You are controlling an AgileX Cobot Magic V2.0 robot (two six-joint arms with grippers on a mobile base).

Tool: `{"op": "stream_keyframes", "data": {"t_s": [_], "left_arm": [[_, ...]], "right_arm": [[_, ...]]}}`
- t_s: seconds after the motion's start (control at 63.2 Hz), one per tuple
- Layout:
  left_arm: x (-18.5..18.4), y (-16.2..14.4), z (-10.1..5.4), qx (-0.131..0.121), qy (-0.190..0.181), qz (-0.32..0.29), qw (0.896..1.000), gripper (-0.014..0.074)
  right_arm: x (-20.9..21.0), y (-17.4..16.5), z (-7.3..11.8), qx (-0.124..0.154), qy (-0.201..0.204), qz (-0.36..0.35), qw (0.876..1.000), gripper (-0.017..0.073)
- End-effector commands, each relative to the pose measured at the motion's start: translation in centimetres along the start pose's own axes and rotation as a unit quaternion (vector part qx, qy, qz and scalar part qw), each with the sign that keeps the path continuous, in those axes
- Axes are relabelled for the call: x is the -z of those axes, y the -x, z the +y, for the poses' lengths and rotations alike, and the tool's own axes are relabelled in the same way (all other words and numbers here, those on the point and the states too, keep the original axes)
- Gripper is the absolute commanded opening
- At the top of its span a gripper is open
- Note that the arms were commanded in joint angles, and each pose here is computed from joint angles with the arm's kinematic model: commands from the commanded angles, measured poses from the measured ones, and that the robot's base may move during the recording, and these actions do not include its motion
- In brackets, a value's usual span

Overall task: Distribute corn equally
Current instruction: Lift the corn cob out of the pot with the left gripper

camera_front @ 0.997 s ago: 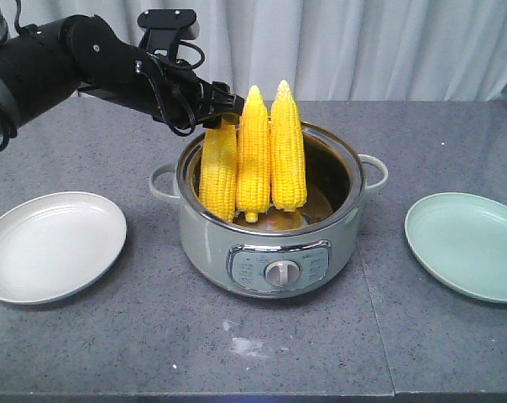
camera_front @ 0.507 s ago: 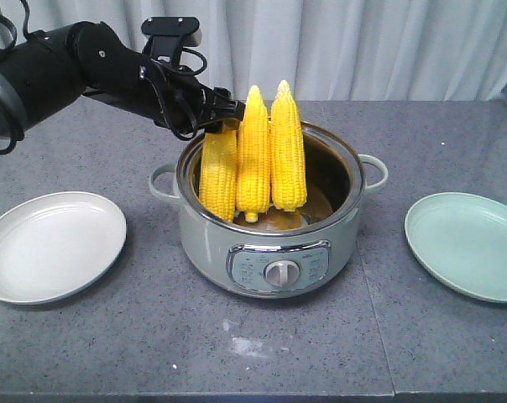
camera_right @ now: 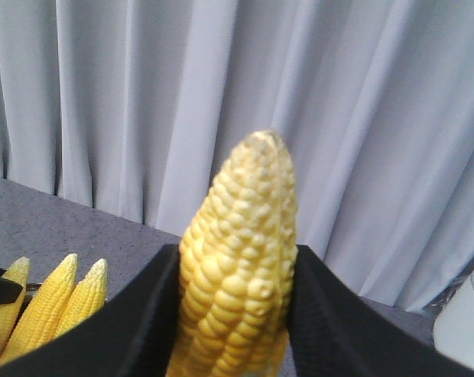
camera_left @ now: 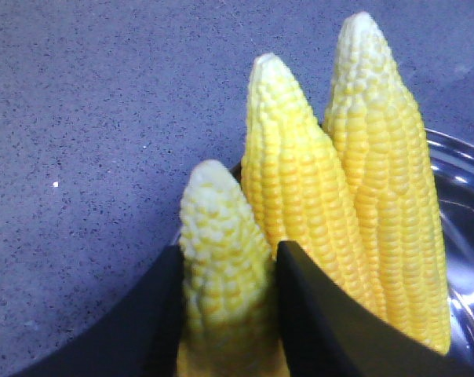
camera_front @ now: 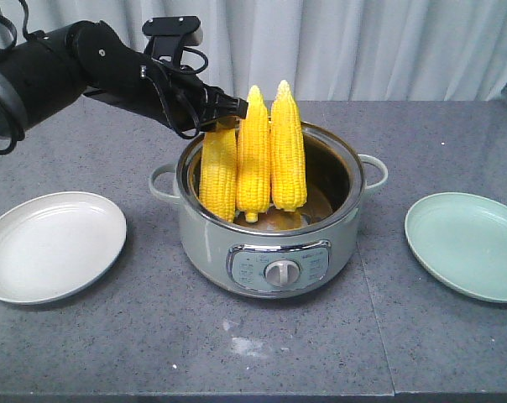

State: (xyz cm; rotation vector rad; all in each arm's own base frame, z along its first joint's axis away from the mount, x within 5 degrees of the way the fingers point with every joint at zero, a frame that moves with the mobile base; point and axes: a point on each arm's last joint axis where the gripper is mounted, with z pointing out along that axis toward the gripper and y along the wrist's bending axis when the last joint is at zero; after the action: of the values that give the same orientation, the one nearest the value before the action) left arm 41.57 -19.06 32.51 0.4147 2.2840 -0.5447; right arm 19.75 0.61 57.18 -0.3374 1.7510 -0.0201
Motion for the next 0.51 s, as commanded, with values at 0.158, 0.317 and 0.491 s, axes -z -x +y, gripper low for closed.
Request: {"op": "stream_keyframes", "data": {"t_s": [0.158,0.317,0.491], "left_arm": [[4.4,2.8,-1.7,-0.001,-0.017,-0.083,0.996,-0.0008],[7.7,4.3,-2.5,-0.01,-0.02,-0.134,0.991,-0.0008],[12.9,6.5,-4.1,-0.031,-0.031,-0.195,0.98,-0.0008]], "right_arm": [[1.5,1.4,-0.1,0.004,-0.02,-0.055,0.998,-0.0006],[1.5,1.4,-0.1,0.004,-0.02,-0.055,0.998,-0.0006],[1.5,1.3,-0.1,0.002,-0.019,-0.054,0.998,-0.0006]]}}
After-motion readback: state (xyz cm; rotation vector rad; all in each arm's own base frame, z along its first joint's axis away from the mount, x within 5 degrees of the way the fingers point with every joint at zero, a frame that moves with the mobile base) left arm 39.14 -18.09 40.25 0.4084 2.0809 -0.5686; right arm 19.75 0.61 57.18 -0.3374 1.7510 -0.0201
